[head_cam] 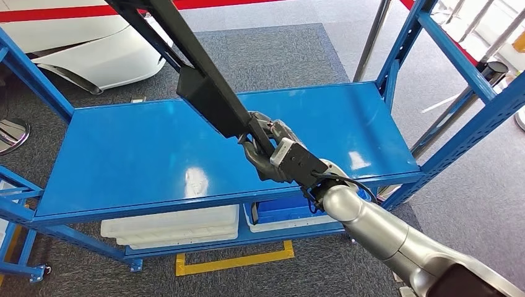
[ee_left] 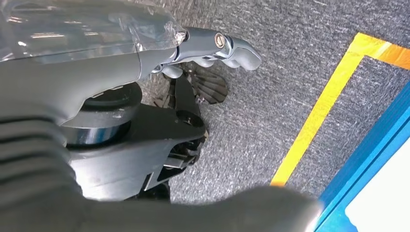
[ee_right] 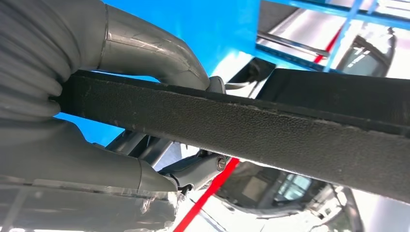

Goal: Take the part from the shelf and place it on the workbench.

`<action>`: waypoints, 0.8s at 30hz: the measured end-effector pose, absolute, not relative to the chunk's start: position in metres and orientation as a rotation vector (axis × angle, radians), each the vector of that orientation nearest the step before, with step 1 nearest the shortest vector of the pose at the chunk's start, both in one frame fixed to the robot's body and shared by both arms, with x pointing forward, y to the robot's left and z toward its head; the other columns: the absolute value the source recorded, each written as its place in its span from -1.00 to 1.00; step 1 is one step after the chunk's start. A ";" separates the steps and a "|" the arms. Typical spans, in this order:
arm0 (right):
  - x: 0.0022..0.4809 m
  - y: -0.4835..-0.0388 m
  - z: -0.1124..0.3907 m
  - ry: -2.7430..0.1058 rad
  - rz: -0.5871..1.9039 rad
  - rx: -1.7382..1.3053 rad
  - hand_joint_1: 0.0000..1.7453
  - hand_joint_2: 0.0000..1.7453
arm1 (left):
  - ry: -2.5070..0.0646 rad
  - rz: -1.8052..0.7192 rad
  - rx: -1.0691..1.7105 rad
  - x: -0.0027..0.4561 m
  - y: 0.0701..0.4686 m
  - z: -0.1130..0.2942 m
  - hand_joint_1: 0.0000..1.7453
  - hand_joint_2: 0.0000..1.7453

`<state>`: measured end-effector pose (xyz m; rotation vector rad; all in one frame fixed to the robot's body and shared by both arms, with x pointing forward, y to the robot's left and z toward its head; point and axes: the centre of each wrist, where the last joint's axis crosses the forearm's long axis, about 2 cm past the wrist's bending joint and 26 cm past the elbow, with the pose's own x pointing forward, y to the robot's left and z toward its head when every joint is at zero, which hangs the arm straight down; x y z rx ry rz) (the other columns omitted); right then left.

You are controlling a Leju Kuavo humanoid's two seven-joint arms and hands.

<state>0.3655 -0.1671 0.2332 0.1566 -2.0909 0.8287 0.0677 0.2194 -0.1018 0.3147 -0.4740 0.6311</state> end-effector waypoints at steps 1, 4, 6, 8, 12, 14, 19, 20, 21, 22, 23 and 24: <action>0.363 -0.166 0.234 -2.103 0.826 0.162 1.00 1.00 | -0.474 0.630 0.316 0.068 0.219 -0.102 -1.00 1.00; 0.356 -0.163 0.236 -2.132 0.821 0.173 1.00 1.00 | -0.479 0.626 0.319 0.068 0.219 -0.102 -1.00 1.00; 0.352 -0.162 0.237 -2.144 0.819 0.181 1.00 1.00 | -0.488 0.619 0.325 0.068 0.220 -0.102 -1.00 1.00; 0.348 -0.161 0.237 -2.151 0.816 0.192 1.00 1.00 | -0.497 0.613 0.335 0.068 0.220 -0.102 -1.00 1.00; 0.343 -0.160 0.237 -2.166 0.799 0.208 1.00 1.00 | -0.504 0.608 0.346 0.068 0.220 -0.102 -1.00 1.00; 0.340 -0.160 0.238 -2.175 0.790 0.212 1.00 1.00 | -0.504 0.607 0.353 0.068 0.220 -0.102 -1.00 1.00; 0.335 -0.160 0.236 -2.177 0.787 0.201 1.00 1.00 | -0.510 0.616 0.372 0.067 0.220 -0.102 -1.00 1.00; 0.335 -0.160 0.235 -2.173 0.785 0.200 1.00 1.00 | -0.513 0.618 0.375 0.067 0.220 -0.102 -1.00 1.00; 0.334 -0.160 0.234 -2.169 0.783 0.199 1.00 1.00 | -0.516 0.620 0.377 0.067 0.220 -0.102 -1.00 1.00; 0.333 -0.160 0.233 -2.166 0.780 0.198 1.00 1.00 | -0.518 0.622 0.377 0.067 0.220 -0.102 -1.00 1.00; 0.333 -0.161 0.232 -2.163 0.778 0.198 1.00 1.00 | -0.519 0.623 0.378 0.068 0.220 -0.102 -1.00 1.00; 0.332 -0.161 0.231 -2.162 0.777 0.197 1.00 1.00 | -0.519 0.625 0.378 0.068 0.220 -0.102 -1.00 1.00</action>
